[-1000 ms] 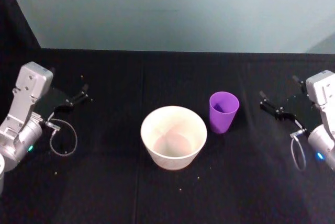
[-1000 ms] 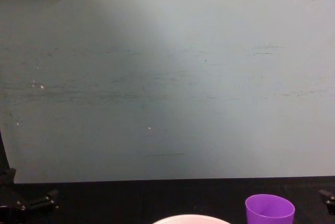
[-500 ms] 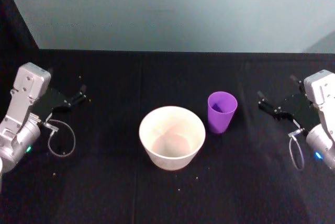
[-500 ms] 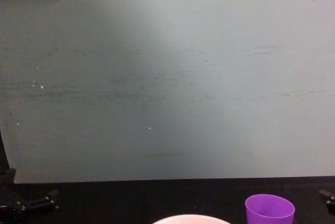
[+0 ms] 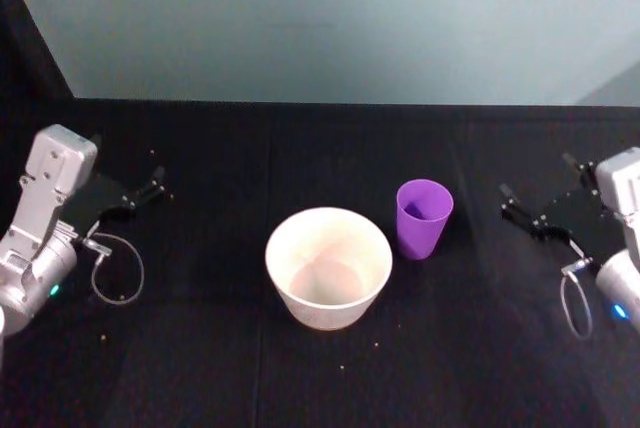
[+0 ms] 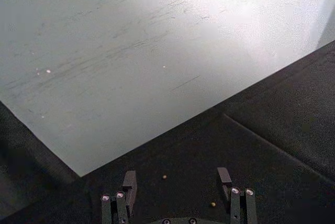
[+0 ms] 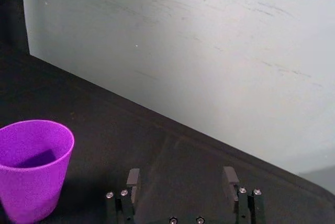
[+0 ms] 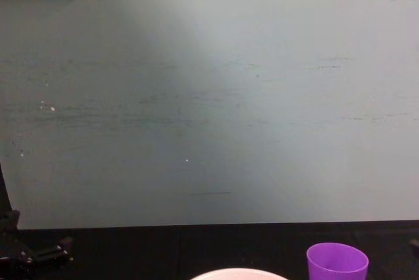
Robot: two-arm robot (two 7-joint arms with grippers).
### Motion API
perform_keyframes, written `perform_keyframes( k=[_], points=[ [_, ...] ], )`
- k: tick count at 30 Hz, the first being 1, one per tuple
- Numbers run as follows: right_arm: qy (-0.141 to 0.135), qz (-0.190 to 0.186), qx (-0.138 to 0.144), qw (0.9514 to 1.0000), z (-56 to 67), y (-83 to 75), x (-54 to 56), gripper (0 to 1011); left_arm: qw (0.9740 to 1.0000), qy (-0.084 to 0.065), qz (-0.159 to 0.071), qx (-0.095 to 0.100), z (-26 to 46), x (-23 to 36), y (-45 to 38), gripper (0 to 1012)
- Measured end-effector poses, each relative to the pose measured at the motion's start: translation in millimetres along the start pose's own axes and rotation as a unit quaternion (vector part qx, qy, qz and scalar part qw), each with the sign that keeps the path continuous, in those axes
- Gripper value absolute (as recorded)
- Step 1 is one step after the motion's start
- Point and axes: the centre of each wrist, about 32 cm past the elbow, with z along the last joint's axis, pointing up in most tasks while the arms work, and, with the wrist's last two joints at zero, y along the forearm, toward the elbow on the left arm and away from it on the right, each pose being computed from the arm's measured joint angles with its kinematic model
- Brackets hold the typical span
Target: Pick up the cup and pour the mung beans from the cup into the bowl.
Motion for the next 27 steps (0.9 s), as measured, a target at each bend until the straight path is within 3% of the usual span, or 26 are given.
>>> perform_keyframes(
  k=[6, 13, 21, 27],
  points=[
    [0.034, 0.029, 0.018, 0.9988, -9.7, -19.8, 7.5, 1003, 1.0000, 0.000, 0.000, 0.000, 0.0, 0.0, 0.0, 1000],
    [0.084, 0.109, 0.041, 0.9897, -23.0, -30.7, 13.2, 1003, 1.0000, 0.000, 0.000, 0.000, 0.0, 0.0, 0.0, 1000],
    [0.103, 0.179, 0.041, 0.9775, -33.5, -20.7, 3.2, 1003, 1.0000, 0.000, 0.000, 0.000, 0.0, 0.0, 0.0, 1000],
    [0.099, 0.200, 0.041, 0.9739, -36.0, -9.4, -7.2, 1003, 1.0000, 0.000, 0.000, 0.000, 0.0, 0.0, 0.0, 1000]
  ],
)
